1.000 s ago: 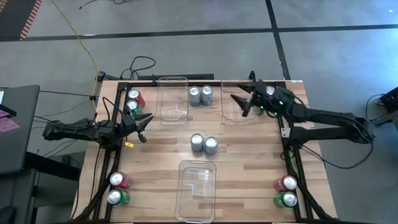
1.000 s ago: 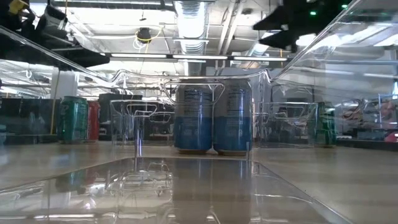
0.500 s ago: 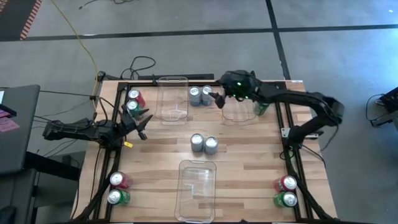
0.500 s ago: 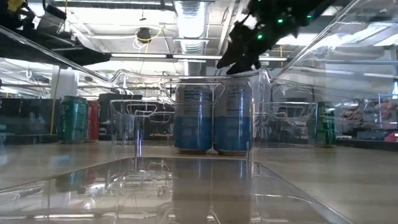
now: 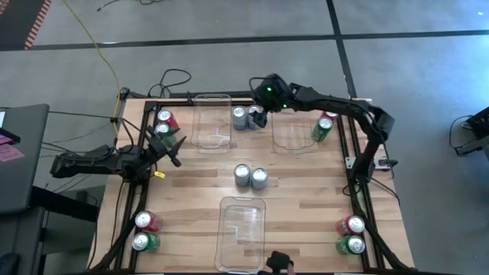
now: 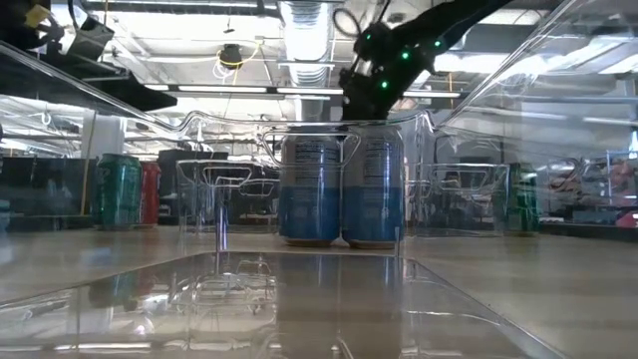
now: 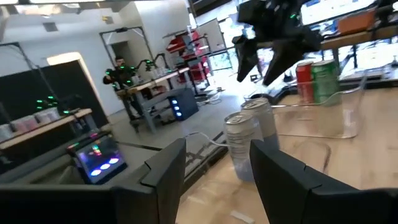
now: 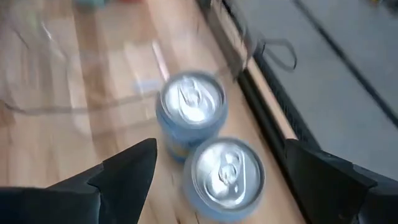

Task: Sort soda cans
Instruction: Put the top right blue-white soda can into the top left transparent bin

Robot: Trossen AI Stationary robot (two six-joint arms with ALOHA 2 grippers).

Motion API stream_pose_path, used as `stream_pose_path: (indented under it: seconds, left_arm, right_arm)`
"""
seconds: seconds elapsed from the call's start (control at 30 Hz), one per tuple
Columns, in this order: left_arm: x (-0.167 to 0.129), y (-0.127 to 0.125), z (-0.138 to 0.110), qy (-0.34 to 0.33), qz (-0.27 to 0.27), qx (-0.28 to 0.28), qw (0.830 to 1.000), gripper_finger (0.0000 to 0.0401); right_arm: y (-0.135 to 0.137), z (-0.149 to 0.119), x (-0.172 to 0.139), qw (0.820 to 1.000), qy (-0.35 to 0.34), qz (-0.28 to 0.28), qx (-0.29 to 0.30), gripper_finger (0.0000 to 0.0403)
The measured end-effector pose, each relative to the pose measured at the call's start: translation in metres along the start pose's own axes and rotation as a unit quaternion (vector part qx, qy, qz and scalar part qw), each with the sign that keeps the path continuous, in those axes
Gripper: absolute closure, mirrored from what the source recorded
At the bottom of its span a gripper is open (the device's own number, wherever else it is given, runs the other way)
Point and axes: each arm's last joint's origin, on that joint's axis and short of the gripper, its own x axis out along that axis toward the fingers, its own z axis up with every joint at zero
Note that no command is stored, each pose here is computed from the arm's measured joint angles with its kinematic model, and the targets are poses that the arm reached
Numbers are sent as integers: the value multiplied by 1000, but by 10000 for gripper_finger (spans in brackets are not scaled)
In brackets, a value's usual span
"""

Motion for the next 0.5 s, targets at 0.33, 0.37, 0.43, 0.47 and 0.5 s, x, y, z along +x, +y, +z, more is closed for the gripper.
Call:
stream_pose_path:
  seconds: [0.33, 0.37, 0.43, 0.47, 0.5]
  left_arm:
    - [4, 4, -4, 4, -8, -4, 1000, 225]
    - [4, 4, -4, 4, -10, -6, 1000, 225]
    - [5, 4, -4, 4, -11, -9, 1000, 225]
    - [5, 5, -4, 5, -10, -8, 1000, 225]
    - [5, 5, -4, 5, -10, -8, 1000, 225]
  right_arm:
    - [-16, -12, 22, 999, 45, 11, 17, 30]
    - [-18, -13, 24, 999, 45, 17, 23, 30]
    - [-20, -16, 28, 998, 49, 29, 30, 30]
    - [-21, -17, 28, 998, 51, 32, 33, 30]
    - [-22, -19, 31, 997, 53, 34, 35, 30]
